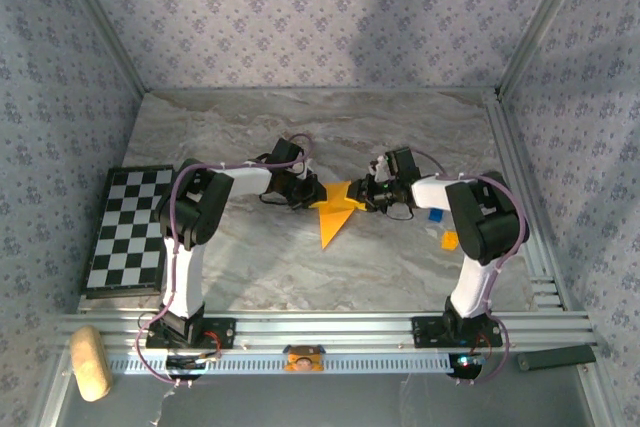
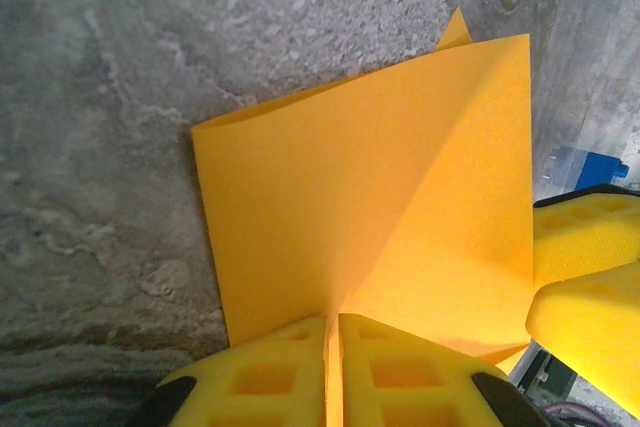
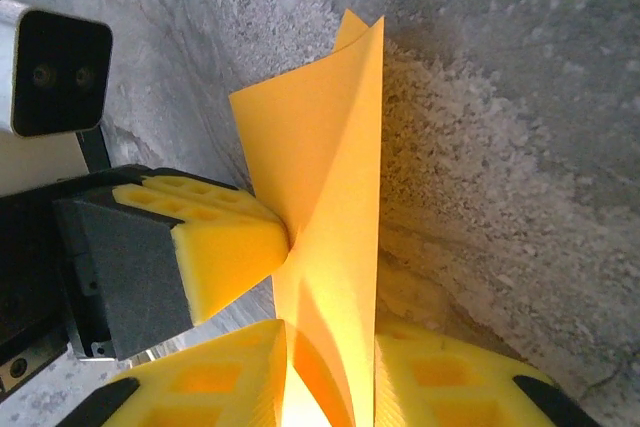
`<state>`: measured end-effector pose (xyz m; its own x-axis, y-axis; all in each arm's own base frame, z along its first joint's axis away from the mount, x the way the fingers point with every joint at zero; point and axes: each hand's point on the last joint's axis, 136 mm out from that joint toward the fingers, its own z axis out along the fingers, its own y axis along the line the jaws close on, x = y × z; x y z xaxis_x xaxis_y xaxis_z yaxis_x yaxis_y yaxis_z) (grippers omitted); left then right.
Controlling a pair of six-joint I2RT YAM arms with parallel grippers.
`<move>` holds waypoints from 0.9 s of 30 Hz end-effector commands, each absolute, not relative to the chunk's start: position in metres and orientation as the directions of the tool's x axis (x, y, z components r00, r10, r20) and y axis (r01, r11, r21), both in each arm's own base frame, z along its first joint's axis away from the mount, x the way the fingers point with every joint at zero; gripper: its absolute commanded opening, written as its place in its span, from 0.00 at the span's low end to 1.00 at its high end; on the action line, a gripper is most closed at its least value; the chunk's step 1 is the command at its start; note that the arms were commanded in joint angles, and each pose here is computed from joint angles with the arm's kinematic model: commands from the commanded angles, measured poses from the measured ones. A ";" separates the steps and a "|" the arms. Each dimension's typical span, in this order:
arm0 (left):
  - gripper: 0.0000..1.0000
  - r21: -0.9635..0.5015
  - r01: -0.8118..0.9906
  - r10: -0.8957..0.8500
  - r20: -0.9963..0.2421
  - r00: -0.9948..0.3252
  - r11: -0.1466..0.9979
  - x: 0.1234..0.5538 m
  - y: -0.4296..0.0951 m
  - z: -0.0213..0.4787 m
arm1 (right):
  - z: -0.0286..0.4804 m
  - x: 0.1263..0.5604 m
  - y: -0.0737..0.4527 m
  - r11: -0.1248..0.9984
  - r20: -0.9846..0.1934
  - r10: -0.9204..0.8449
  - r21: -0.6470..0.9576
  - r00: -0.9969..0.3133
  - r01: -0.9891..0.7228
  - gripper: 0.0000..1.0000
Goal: Fold a paper plane with a square sheet of paper (pick it up from the middle)
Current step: Fold the wing for the fifth time at the center of the table.
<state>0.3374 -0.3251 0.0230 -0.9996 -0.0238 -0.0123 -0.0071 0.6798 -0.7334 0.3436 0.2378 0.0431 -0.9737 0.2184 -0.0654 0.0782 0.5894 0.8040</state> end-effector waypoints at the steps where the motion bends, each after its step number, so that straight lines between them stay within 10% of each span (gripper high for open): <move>1: 0.11 -0.693 -0.063 -0.032 0.058 -0.998 0.718 0.324 -0.315 -0.004 | 0.040 0.339 0.241 0.578 -0.038 0.158 0.814 -0.987 0.061 0.27; 23: 0.12 -0.696 -0.045 -0.025 0.038 -0.999 0.716 0.324 -0.314 0.010 | 0.036 0.342 0.243 0.593 -0.032 0.121 0.804 -0.992 0.047 0.07; 27: 0.29 -0.687 0.024 -0.023 -0.059 -0.998 0.726 0.331 -0.310 0.042 | 0.042 0.343 0.240 0.597 -0.046 0.161 0.800 -0.986 0.060 0.02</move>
<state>0.3369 -0.3237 0.0306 -0.9993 -0.0176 -0.0335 0.0126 0.6809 -0.7323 0.3393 0.2431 0.0341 -0.9908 0.1297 -0.0382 0.0471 0.5961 0.8015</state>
